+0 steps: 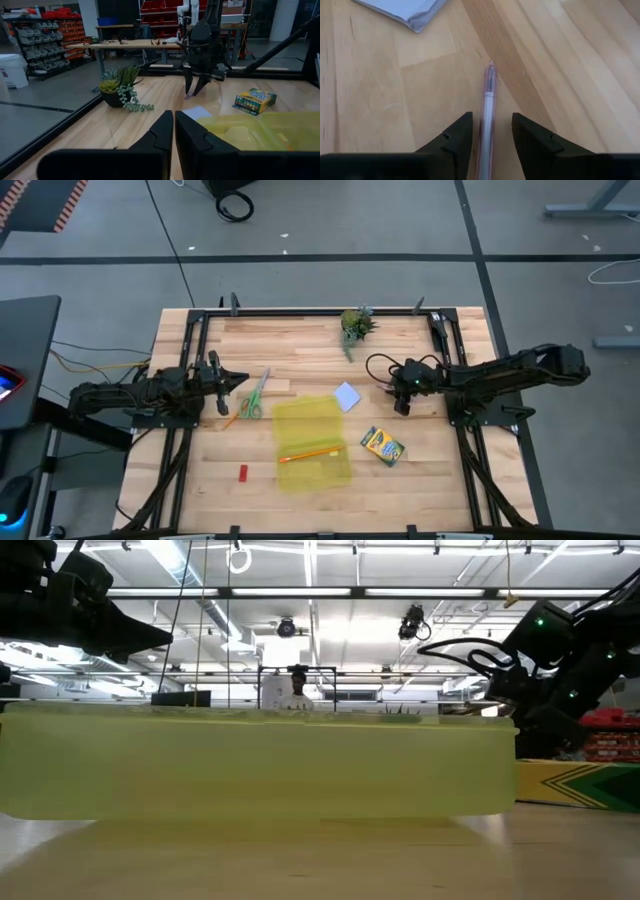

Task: Pack school essentials
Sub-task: Put the violet pen into the yellow supply box

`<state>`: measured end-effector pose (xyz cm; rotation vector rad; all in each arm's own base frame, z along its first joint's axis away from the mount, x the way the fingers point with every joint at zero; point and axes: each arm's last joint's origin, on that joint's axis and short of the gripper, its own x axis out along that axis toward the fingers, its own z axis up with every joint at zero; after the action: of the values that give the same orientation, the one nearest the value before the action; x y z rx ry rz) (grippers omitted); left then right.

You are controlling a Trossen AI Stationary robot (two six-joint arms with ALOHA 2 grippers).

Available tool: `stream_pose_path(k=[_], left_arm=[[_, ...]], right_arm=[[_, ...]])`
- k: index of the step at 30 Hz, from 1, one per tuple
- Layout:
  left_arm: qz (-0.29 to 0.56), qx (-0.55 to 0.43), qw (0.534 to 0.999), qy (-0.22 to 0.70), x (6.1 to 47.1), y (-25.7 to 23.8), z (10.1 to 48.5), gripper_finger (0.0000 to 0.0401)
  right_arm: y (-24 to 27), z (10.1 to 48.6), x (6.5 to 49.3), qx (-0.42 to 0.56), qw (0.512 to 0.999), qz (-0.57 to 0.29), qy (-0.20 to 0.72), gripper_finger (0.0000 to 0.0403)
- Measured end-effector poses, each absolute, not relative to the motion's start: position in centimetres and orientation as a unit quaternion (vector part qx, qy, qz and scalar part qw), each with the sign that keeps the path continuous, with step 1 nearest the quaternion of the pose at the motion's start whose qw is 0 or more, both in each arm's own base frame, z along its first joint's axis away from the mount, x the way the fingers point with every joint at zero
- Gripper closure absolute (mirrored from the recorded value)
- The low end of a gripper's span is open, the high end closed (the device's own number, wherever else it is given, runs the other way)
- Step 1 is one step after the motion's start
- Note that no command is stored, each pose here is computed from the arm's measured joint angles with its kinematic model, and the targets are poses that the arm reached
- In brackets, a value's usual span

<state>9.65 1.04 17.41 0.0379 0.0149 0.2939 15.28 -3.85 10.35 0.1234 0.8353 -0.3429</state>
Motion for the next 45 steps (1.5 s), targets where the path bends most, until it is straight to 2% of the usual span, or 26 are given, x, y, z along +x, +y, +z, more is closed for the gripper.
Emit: stream_pose_path(k=[12,20,29,45], left_arm=[[0.147,0.019,0.989,0.008,9.7,1.0,17.4,0.0369],[0.146,0.019,0.989,0.008,9.6,1.0,17.4,0.0378],[0.147,0.019,0.989,0.008,9.6,1.0,17.4,0.0366],[0.147,0.019,0.989,0.008,9.6,1.0,17.4,0.0370]], right_arm=[[-3.9,9.8,15.4,0.074,0.888,-0.174,0.418,0.0359],[-3.9,9.9,15.5,0.075,0.888,-0.172,0.419,0.0357],[-4.2,11.4,16.9,0.065,0.886,-0.167,0.429,0.0358],[-2.7,16.1,20.6,0.055,0.924,-0.130,0.355,0.0357]])
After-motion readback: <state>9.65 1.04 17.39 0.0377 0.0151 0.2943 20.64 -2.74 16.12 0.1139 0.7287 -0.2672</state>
